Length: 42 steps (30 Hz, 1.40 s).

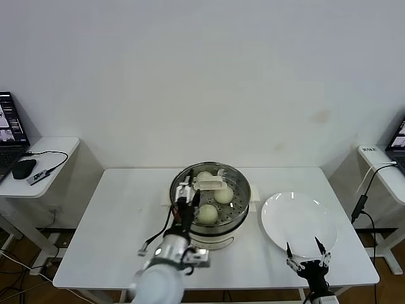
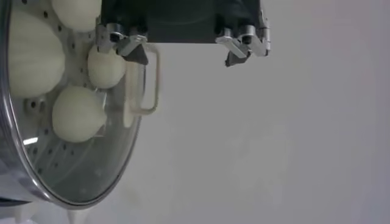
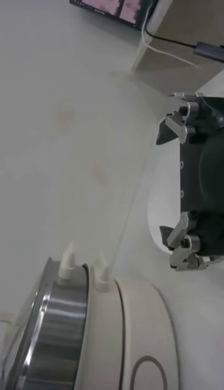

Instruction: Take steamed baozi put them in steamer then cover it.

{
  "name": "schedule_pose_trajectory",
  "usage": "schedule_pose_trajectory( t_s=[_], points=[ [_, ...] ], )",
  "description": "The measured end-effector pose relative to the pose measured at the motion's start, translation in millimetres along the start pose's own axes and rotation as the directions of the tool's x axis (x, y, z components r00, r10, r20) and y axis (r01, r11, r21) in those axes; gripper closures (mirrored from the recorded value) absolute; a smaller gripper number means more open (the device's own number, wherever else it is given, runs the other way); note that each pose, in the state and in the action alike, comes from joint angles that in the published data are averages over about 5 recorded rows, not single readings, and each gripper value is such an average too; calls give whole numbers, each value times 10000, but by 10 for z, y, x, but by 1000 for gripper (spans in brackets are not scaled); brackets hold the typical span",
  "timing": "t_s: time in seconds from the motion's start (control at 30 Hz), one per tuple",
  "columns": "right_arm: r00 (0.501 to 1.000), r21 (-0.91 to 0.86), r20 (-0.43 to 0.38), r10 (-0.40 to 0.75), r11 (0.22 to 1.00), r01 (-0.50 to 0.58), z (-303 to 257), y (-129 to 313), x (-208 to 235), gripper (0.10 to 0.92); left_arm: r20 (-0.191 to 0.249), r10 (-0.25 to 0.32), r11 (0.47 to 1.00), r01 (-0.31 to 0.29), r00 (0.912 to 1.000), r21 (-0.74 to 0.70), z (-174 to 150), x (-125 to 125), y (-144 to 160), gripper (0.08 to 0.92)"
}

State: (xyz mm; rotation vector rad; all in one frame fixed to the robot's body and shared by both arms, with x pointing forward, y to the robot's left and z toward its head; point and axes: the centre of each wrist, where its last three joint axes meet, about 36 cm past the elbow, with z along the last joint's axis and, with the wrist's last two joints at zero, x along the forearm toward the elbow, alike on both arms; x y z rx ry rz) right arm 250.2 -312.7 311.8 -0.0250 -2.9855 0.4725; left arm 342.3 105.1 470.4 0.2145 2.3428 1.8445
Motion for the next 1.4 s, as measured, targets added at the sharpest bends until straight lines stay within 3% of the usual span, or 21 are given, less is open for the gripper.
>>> schedule_pose_trajectory(
  t_s=[0.2,0.33,0.47,0.6,0.73,0.87,1.13,1.4],
  points=[
    [9999,-111,-3,-101,9999,101,14,32,7,200,59,-153,9700,134,9999,2426,441,378,35,177],
    [9998,-187,25,-198,9996,198,9,38,27,200,-430,-278,8942,441,9987,4455,770,622,-6,177],
    [9994,-285,25,-333,9990,333,-3,16,73,200,-1057,-184,7674,818,9942,6360,1025,897,-103,177],
    [9987,-454,22,-501,9977,501,-30,-13,142,200,-1574,22,6046,1240,9875,7868,1190,1163,-249,177],
    [9976,-695,-48,-694,9952,689,-81,-41,236,200,-2088,311,4427,1738,9775,8796,1287,1379,-393,177],
    [9944,-1004,-219,-1032,9899,1005,-150,-29,350,200,-2449,597,3315,2122,9677,9193,1320,1545,-497,177],
    [9800,-1797,-551,-1914,9673,1789,-290,130,604,200,-2862,956,2297,2586,9534,9383,1308,1721,-652,177],
    [9699,-2250,-704,-2331,9510,2122,-388,263,718,200,-3015,1409,1899,2732,9430,9430,1286,1822,-708,177]
  ],
)
